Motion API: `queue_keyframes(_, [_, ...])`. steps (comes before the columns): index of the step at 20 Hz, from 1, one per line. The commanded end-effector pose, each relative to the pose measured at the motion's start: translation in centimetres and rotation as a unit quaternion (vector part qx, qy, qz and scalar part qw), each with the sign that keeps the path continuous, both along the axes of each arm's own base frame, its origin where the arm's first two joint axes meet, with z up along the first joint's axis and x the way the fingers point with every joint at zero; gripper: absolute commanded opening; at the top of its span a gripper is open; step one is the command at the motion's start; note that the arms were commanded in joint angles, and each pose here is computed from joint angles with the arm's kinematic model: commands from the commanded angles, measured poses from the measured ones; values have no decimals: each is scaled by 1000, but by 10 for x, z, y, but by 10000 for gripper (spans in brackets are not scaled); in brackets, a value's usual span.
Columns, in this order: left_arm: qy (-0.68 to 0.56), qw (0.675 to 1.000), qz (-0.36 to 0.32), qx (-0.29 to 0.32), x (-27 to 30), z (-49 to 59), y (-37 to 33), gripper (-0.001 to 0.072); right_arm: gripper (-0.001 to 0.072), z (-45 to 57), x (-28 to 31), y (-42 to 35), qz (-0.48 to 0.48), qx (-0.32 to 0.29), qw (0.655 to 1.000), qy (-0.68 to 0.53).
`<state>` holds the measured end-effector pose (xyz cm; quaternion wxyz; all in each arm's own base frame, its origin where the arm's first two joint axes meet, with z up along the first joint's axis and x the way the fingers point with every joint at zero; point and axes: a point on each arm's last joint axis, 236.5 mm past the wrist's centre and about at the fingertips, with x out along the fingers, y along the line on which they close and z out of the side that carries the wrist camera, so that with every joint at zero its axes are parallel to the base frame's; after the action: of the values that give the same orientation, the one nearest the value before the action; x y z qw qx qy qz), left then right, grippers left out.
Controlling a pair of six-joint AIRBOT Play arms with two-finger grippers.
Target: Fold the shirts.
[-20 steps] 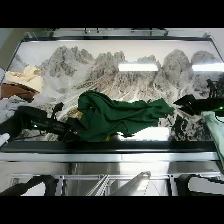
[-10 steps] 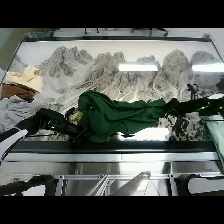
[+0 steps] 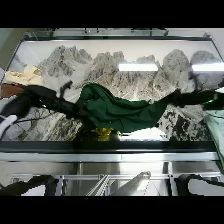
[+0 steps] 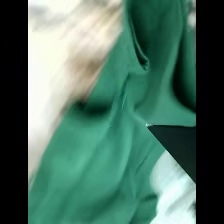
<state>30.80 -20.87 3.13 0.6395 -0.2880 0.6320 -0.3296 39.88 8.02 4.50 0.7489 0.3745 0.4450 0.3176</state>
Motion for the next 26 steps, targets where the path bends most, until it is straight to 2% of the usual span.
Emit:
queue_keyframes(1, [-162,987,-6,-20,-1,149,13,22,30,216,-15,-26,-39,105,955,-274])
queue_keyframes(3, [-292,956,30,-16,0,240,30,24,30,315,-49,-49,-83,65,908,-407])
queue_keyframes(6, [-471,878,81,6,-34,365,55,25,29,395,-104,-48,-120,-36,846,-519])
queue_keyframes(9, [-566,815,120,43,-70,429,74,26,30,427,-133,-20,-101,-60,821,-558])
queue_keyframes(11, [-574,804,137,66,-72,435,86,27,30,436,-132,-16,-100,-53,817,-566])
queue_keyframes(14, [-496,857,125,65,-26,389,101,27,30,420,-84,-15,-110,-43,832,-542])
queue_keyframes(16, [-417,902,104,49,18,330,103,28,30,381,-33,8,-88,-39,863,-496])
queue_keyframes(18, [-339,937,74,37,58,254,103,28,31,313,39,37,-83,-69,894,-435])
queue_keyframes(20, [-260,962,80,26,100,172,112,29,30,228,107,56,-90,-105,919,-370])
queue_keyframes(23, [-170,976,132,24,159,55,140,36,31,90,171,62,-102,-110,957,-247])
queue_keyframes(24, [-149,977,152,25,174,26,153,196,39,48,181,58,-104,-99,970,-198])
queue_keyframes(25, [-130,977,167,26,187,1,166,446,214,18,183,57,-97,-81,980,-154])
queue_keyframes(26, [-114,977,177,24,196,-14,179,720,428,-3,179,54,-81,-57,989,-114])
